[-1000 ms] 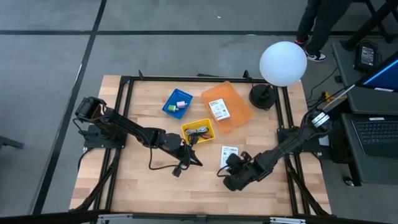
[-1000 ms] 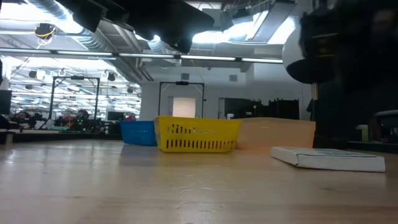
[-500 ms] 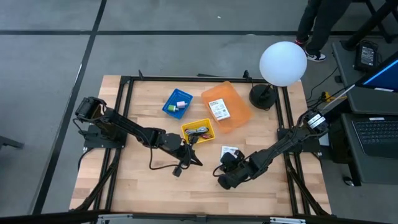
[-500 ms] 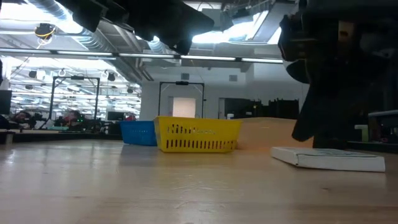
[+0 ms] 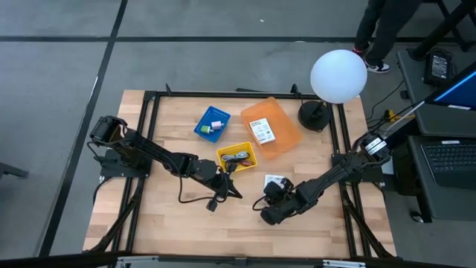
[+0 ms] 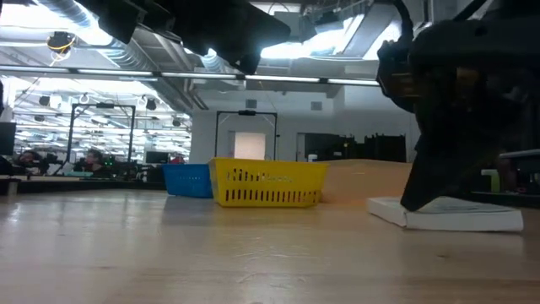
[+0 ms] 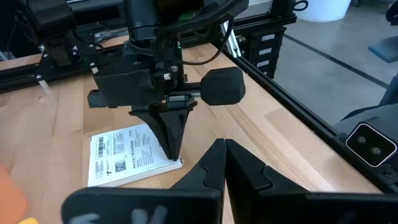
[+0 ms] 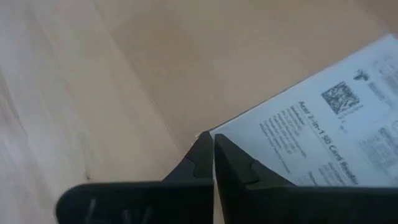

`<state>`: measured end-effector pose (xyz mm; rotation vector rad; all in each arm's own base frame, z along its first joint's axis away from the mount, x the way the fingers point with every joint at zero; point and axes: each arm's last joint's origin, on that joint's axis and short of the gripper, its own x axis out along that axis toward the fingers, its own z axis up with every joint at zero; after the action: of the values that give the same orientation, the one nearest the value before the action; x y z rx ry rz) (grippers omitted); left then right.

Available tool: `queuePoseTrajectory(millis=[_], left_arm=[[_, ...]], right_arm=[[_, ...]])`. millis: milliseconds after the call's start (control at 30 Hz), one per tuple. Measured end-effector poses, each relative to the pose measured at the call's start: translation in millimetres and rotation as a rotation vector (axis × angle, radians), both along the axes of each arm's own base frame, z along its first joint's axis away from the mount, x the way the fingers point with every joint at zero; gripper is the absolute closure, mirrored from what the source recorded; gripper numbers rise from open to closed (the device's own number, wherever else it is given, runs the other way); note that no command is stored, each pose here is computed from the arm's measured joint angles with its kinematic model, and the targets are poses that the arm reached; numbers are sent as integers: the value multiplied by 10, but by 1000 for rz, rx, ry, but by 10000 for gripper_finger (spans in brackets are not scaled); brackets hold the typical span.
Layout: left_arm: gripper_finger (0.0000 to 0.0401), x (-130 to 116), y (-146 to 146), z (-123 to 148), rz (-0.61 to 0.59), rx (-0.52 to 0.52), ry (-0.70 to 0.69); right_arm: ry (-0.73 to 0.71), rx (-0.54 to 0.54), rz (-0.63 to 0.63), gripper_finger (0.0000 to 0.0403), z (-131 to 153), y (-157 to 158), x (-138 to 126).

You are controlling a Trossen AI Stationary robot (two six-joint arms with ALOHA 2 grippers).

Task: Pick and place items into bin
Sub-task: Put the white card reader box into the orange bin

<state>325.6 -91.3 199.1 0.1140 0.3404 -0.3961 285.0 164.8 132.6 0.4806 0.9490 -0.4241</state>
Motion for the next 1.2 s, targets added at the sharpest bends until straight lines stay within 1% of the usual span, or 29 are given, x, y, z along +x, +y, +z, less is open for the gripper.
queuePoseTrajectory(millis=[133,233,533,600,700,833,1000,1067,1200], left_arm=[[398,0,0,1,0,0,-1],[398,0,0,1,0,0,0],[398,1,-1,2,5,-17,6],[398,0,-1,1,5,-18,7],[398,0,-1,2,7,-26,10],[398,0,-1,1,7,-26,10],[398,0,-1,2,7,-27,10],[398,1,-1,2,7,-27,9],[398,2,-1,5,7,-27,6]], right_arm=[[26,20,50,403,-47,26,19],[42,37,114,403,-77,58,32],[84,98,406,403,-73,255,-47],[99,125,470,403,-74,300,-73],[123,158,536,403,-76,358,-117],[153,174,598,403,-84,414,-176],[168,168,620,403,-28,445,-243],[183,135,613,403,34,461,-266],[224,24,581,403,182,505,-283]])
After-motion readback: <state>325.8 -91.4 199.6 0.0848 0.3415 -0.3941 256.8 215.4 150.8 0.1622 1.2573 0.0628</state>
